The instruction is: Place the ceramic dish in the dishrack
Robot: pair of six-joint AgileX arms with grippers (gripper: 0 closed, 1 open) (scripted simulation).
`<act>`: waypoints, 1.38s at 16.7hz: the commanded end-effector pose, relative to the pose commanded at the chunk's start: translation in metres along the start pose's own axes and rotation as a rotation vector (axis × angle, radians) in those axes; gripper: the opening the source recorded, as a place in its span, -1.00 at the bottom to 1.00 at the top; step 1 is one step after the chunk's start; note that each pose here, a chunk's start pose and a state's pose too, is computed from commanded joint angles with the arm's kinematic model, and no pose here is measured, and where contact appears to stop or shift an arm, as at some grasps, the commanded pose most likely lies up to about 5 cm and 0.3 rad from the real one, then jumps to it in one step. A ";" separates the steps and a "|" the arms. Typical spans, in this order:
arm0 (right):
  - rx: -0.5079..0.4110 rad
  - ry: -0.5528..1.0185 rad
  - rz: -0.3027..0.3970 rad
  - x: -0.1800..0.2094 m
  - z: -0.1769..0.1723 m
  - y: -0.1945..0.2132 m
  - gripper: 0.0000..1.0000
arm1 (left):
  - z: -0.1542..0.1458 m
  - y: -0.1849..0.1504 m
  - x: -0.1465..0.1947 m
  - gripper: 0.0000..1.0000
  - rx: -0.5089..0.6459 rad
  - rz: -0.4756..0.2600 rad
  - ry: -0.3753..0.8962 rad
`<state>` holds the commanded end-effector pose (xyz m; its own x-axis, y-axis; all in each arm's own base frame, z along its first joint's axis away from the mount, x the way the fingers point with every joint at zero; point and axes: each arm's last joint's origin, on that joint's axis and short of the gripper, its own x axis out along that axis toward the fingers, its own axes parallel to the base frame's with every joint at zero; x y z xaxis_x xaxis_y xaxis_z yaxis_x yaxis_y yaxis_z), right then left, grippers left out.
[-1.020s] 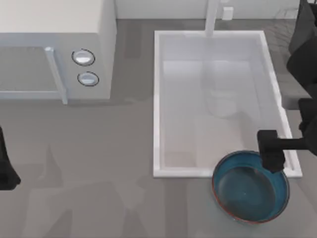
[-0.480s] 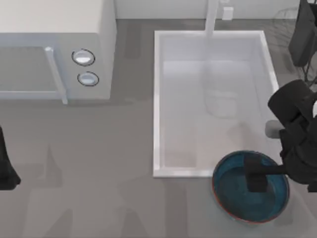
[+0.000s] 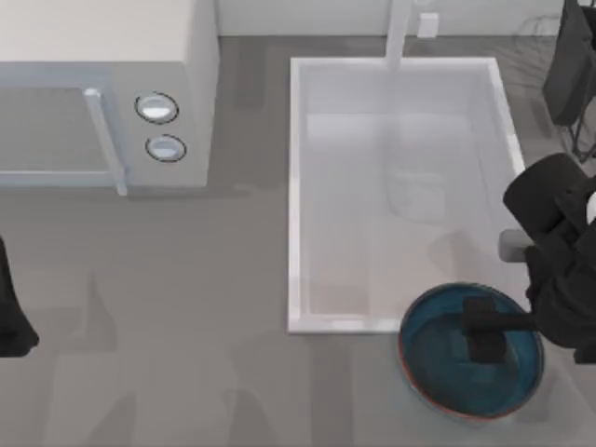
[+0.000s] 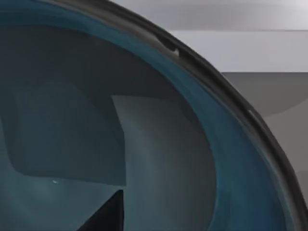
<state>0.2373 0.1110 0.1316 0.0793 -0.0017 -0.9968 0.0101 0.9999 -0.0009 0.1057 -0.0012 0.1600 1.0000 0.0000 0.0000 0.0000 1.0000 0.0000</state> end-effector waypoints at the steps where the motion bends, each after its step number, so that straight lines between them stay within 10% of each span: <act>1: 0.000 0.000 0.000 0.000 0.000 0.000 0.40 | 0.000 0.000 0.000 1.00 0.000 0.000 0.000; 10: 0.000 0.000 0.000 0.000 0.000 0.000 -0.96 | 0.000 0.000 0.000 1.00 0.000 0.000 0.000; 23: -0.004 0.000 0.003 -0.016 0.008 0.006 -1.00 | 0.000 0.000 0.000 1.00 0.000 0.000 0.000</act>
<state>0.2443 0.1166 0.1477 0.0790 0.0014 -0.9969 0.0055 1.0000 0.0018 0.1057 -0.0012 0.1600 1.0000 0.0000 0.0000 0.0000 1.0000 0.0000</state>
